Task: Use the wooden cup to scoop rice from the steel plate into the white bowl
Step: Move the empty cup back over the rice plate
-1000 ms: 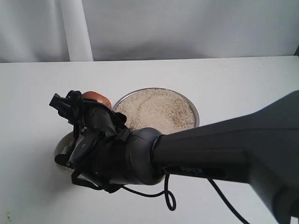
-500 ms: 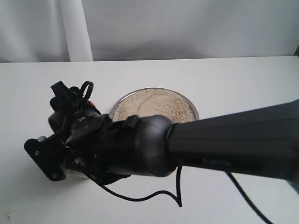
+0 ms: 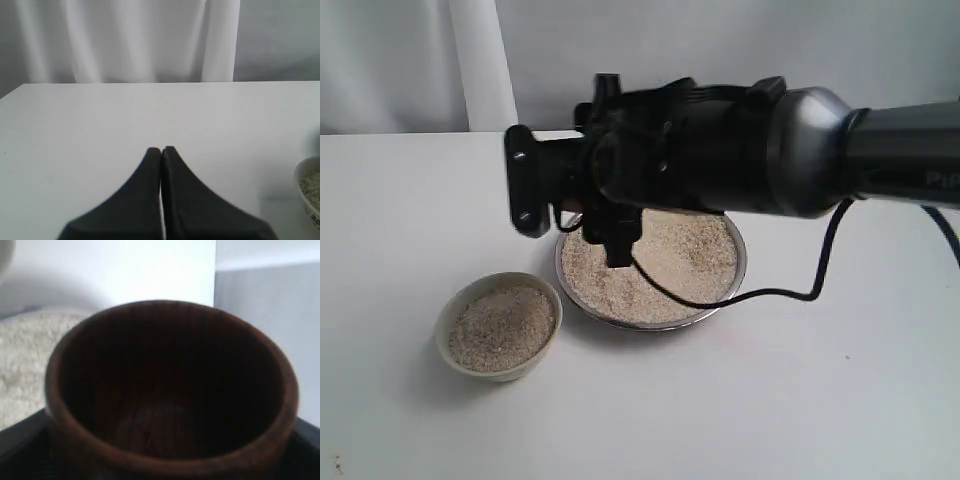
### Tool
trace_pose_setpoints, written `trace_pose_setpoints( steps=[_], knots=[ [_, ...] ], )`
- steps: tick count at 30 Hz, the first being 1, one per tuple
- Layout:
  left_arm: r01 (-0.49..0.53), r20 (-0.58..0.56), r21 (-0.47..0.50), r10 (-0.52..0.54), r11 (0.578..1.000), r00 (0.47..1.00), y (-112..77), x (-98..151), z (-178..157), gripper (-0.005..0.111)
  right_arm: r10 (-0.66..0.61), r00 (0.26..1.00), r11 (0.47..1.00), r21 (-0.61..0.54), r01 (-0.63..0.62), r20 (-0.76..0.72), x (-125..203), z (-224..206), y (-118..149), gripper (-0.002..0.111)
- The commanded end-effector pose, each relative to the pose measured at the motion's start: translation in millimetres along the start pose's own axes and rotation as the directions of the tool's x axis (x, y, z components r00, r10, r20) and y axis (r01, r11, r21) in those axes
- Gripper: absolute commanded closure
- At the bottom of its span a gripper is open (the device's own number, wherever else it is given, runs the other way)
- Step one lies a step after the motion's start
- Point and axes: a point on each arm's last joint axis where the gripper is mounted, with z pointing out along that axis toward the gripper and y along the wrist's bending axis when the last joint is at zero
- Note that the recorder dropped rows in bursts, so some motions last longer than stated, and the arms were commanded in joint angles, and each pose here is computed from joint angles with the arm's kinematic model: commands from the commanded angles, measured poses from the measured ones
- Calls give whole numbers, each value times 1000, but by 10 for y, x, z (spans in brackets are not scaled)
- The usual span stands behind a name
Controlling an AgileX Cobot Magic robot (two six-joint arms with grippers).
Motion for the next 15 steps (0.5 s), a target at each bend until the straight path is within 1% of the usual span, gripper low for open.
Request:
trace_pose_setpoints(
  steps=[1,3,5,8,11,15],
  knots=[
    [3,7,2,-3,1000,1000,-1,-1,0,107,160,984,984,-63,-165,-84,381,74,-143,108],
    [3,7,2,-3,1000,1000,-1,-1,0,107,237,966,967,-73,-245,-105,529,118,-189,108],
    [3,7,2,-3,1000,1000,-1,-1,0,107,279,953,954,-82,-290,-117,632,146,-219,108],
    [3,7,2,-3,1000,1000,-1,-1,0,107,294,947,947,-90,-307,-131,753,175,-255,108],
    [3,7,2,-3,1000,1000,-1,-1,0,107,276,947,948,-117,-296,-164,874,192,-262,108],
    [3,7,2,-3,1000,1000,-1,-1,0,107,182,959,951,-210,-229,-219,978,181,-202,108]
  ],
)
